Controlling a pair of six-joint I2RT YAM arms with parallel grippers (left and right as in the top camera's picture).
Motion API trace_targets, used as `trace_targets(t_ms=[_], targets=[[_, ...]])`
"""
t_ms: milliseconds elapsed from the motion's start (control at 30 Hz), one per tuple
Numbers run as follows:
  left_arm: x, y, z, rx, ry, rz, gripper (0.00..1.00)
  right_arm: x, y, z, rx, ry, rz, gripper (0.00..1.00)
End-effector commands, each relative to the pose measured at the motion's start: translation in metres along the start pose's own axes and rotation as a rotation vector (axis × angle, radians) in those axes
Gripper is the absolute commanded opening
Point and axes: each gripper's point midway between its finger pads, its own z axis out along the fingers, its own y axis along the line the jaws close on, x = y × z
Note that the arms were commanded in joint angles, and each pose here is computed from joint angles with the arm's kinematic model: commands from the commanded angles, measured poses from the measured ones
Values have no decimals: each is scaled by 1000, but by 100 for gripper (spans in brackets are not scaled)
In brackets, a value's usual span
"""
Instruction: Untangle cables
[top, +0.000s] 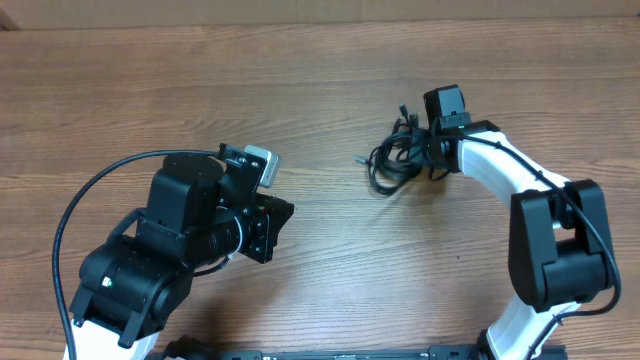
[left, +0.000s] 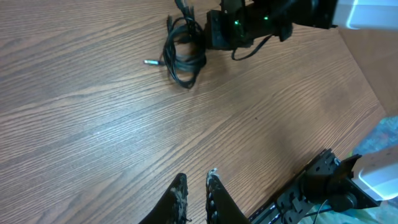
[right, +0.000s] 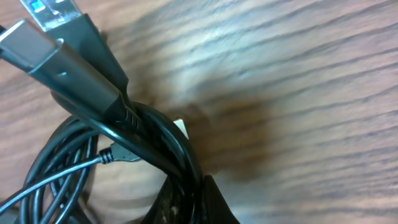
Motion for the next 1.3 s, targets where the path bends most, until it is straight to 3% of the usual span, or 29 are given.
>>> trace_targets(t_ms=[0,367,567,700,867,1267], targets=[[-9,0,-7,-18,-35,17,12,-18,27,-43,-141,-77,-110,4],[-3,9,11,-35,42,10,23,-20,90,-199,-567,-282,-270,4],[5,16,25,-48,111,-15,24,2,93,-249,-617,-321,-305,4],[6,13,32,-16,139,14,25,22,103,-264,-644,-307,-349,4],[7,-15,31,155,140,156,28,40,123,-269,-676,-279,-399,4],[6,-15,32,157,135,196,30,56,145,-271,-680,-255,-383,4]])
